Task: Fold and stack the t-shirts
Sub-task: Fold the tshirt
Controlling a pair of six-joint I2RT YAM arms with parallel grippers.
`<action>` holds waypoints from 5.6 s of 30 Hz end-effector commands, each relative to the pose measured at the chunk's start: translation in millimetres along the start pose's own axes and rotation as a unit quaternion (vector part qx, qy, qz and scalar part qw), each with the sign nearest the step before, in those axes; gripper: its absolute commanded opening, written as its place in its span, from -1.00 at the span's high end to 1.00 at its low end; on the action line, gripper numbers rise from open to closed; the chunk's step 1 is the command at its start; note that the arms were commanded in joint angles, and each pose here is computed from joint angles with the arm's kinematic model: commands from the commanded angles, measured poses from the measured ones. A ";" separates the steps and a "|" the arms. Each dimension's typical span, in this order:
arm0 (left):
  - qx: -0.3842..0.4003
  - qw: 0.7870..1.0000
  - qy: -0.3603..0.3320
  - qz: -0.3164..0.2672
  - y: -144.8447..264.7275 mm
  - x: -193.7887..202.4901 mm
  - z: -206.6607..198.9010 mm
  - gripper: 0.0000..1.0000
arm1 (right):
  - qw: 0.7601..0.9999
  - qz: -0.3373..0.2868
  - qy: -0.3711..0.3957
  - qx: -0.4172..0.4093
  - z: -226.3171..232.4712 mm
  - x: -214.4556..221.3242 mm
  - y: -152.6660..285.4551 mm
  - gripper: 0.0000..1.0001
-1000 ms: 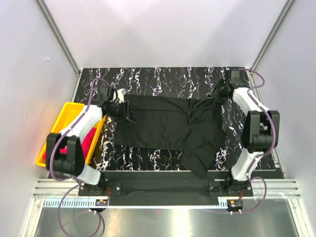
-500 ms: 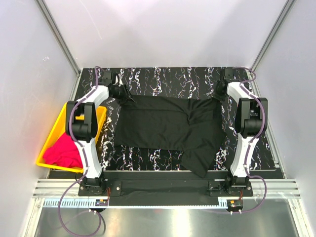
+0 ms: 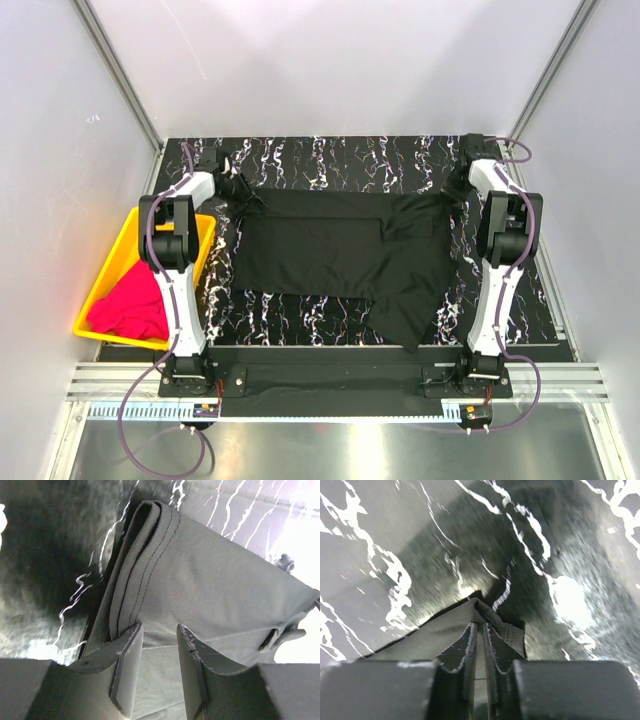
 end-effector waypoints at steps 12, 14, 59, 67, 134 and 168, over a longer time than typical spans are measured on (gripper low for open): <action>0.046 0.993 -0.093 -0.063 56.3 -4.4 -52.9 0.03 | 0.998 -0.035 0.048 -0.005 14.2 -50.7 72.2 -0.22; 0.058 0.988 -0.126 -0.070 74.2 14.2 -70.8 0.02 | 0.998 -0.032 0.053 -0.020 10.7 -42.6 94.4 -0.31; 0.104 0.963 -0.238 0.074 92.4 147.9 -61.9 0.10 | 0.971 0.153 0.064 -0.175 -6.5 62.4 63.3 0.75; 0.105 0.962 -0.239 0.077 91.6 149.0 -60.5 0.11 | 0.974 0.165 -0.028 -0.151 -9.7 76.4 82.3 0.94; 0.038 0.998 0.010 -0.039 -21.8 -23.0 -7.1 0.04 | 0.998 0.015 -0.022 -0.065 15.2 -12.4 -14.5 0.46; -0.120 0.979 -0.061 -0.154 132.6 170.5 12.8 -0.20 | 0.988 0.084 0.096 -0.082 -10.9 99.9 172.6 -0.99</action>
Point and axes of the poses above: each gripper's point midway between its finger pads, its own y axis back along the fingers, its own z axis along the line the jaws close on, x = y × z, the point moved 9 cm from there along y, back along the fingers, and after that the axes turned 2 degrees about y, right-handed, at the moved point
